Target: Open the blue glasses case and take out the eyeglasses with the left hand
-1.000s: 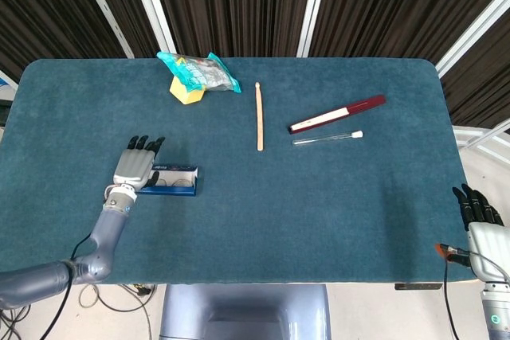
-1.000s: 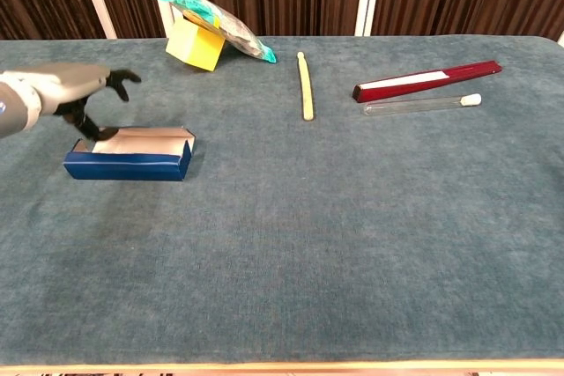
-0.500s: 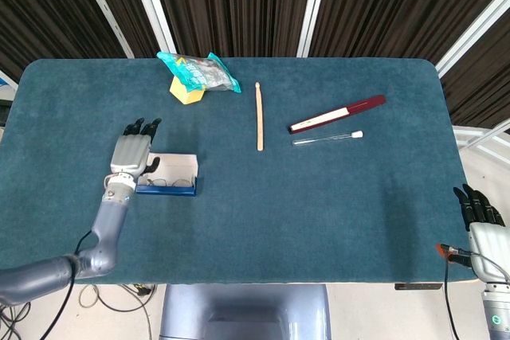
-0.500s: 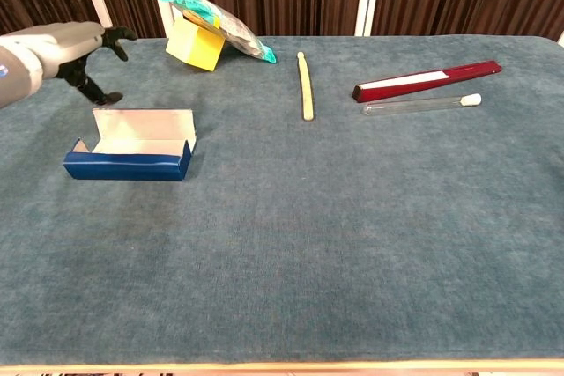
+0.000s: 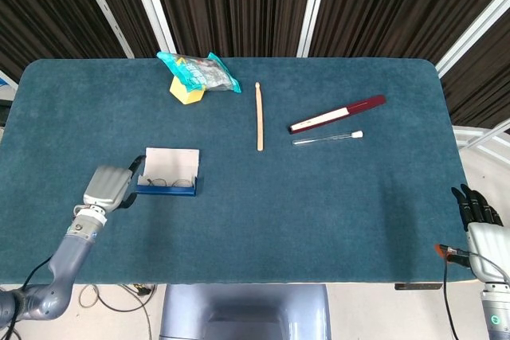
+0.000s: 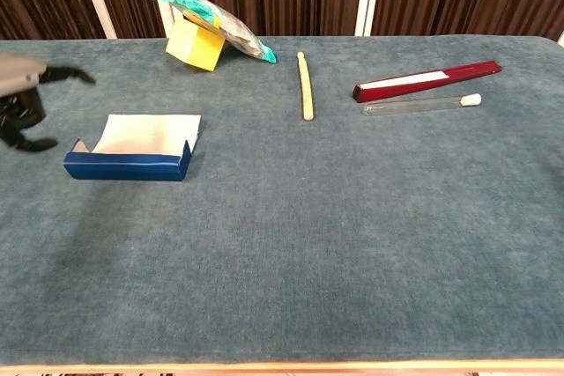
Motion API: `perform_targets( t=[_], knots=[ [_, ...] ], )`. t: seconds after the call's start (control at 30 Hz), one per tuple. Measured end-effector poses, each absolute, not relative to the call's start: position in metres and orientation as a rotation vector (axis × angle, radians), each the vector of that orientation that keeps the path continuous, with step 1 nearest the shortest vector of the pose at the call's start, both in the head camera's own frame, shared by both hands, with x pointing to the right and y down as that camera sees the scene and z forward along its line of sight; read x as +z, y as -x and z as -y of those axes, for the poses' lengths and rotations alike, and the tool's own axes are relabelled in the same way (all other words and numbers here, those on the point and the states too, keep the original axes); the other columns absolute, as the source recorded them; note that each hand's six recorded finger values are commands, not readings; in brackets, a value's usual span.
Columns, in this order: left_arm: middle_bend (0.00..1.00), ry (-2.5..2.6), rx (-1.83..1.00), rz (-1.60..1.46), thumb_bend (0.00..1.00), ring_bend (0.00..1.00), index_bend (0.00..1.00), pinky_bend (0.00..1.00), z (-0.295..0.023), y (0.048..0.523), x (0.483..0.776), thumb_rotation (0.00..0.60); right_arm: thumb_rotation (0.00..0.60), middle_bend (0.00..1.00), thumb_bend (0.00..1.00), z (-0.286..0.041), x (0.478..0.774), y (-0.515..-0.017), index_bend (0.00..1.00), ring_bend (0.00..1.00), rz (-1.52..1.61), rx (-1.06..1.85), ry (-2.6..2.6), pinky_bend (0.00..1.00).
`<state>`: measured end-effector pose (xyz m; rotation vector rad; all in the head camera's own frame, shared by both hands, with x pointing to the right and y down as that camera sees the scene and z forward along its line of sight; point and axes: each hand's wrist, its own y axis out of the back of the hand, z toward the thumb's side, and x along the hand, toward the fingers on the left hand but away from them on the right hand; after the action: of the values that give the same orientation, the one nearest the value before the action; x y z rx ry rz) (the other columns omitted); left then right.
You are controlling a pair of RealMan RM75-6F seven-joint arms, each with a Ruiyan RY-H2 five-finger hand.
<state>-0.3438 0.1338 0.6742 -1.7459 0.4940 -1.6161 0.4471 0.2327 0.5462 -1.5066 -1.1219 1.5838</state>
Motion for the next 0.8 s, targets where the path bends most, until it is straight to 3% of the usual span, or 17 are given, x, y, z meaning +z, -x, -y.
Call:
perform_targets(
  t=[0.47,0.8],
  knots=[
    [0.94,1.780,-1.711,-0.339,0.33,0.84,0.13,0.91,-0.155,0.346,0.696,0.600,0.600,0.00,0.18,-0.233,0.546,-0.447,0.00,0.00,1.122,1.588,1.509,0.18],
    [0.94,1.785,-1.739,-0.271,0.33,0.85,0.21,0.92,-0.167,0.348,0.702,0.600,0.600,0.00,0.18,-0.233,0.546,-0.447,0.00,0.00,1.123,1.588,1.510,0.18]
  ],
)
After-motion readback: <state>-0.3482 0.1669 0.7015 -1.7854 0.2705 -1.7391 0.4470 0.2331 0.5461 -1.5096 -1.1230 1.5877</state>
